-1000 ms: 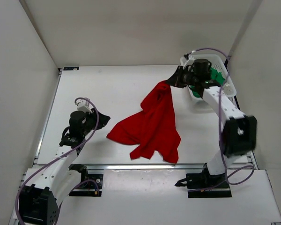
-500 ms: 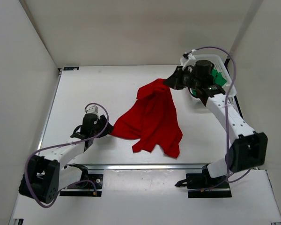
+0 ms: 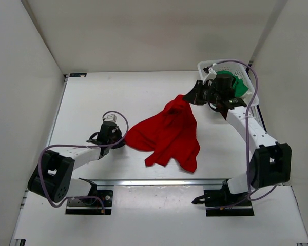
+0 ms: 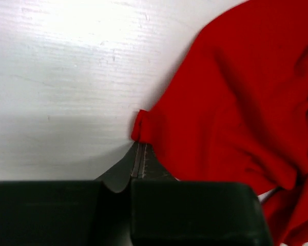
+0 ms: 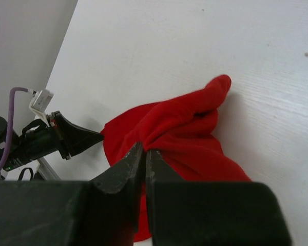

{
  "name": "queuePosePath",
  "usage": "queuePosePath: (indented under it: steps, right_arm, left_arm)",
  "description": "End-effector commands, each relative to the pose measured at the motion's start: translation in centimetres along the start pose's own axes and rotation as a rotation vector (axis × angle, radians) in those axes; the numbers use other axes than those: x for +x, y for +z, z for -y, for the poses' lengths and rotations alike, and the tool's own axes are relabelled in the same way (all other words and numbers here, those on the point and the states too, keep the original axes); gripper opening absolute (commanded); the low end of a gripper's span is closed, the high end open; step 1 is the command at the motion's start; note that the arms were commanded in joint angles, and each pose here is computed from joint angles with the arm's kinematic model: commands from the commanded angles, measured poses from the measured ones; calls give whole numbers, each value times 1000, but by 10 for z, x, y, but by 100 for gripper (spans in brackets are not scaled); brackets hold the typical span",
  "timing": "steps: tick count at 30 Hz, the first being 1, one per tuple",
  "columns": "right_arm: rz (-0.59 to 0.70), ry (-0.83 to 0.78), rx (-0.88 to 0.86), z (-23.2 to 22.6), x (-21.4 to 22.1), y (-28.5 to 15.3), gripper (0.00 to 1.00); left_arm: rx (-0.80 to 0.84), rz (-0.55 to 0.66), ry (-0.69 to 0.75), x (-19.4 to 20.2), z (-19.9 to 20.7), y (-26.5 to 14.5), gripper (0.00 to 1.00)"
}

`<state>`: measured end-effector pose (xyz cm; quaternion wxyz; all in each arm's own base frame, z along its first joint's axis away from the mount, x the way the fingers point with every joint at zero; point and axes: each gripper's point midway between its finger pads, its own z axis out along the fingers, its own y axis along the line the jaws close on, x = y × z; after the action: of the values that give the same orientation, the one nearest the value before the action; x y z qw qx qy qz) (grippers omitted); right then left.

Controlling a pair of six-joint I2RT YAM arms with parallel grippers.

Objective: Fold and stack the t-shirts
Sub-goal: Move the tshirt to the center of the board

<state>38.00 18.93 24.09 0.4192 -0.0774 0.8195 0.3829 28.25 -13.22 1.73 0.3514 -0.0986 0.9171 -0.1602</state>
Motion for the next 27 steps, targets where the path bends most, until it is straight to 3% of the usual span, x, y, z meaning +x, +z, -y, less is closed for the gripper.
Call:
queuePosePath:
  steps: [1,5,8,10,11,12,13,16,18,20,21,23,24,25,27]
  right_arm:
    - [64,-84,-97,-34,-42,15,0]
    - [45,-125,-139,-61,-97,38,0]
    - [229,-275,-253,-139,-207,-2,0]
    - [302,-278,-321,-161,-243,-36,0]
    - [281,-234,-426,-173,-239,-51,0]
    - [311,-293,-516,-184,-246,-74,0]
    - [284,-250,-530,-180,-234,-84,0]
    - [270,-349,-510,-185,-197,-95,0]
    - [214,-327,-422,-167,-159,-84,0]
    - [138,-252,-351,-130,-89,-73,0]
    - [159,-250,-348,-123,-80,-74,0]
    - [138,-106,-270,-71,-17,-73,10]
    - [143,-84,-258,-61,-2,-77,23]
    - [120,5,-197,-33,25,-76,33]
    - [103,119,-82,5,60,-79,38]
  left_arm:
    - [61,69,-11,-40,21,-3,0]
    - [93,206,-41,-127,39,-25,0]
    - [142,325,-97,-192,46,-62,0]
    - [154,402,-123,-226,47,-90,0]
    - [155,460,-124,-246,45,-108,0]
    - [148,501,-142,-256,39,-124,0]
    - [138,508,-156,-257,34,-130,0]
    - [89,614,-198,-262,4,-158,2]
    - [51,624,-238,-234,-19,-155,17]
    - [21,615,-263,-211,-35,-147,31]
    - [0,597,-277,-193,-44,-141,46]
    - [-9,574,-306,-172,-59,-133,72]
    - [-24,550,-317,-158,-67,-126,80]
    - [-15,554,-342,-155,-71,-127,83]
    - [-21,516,-365,-135,-78,-118,88]
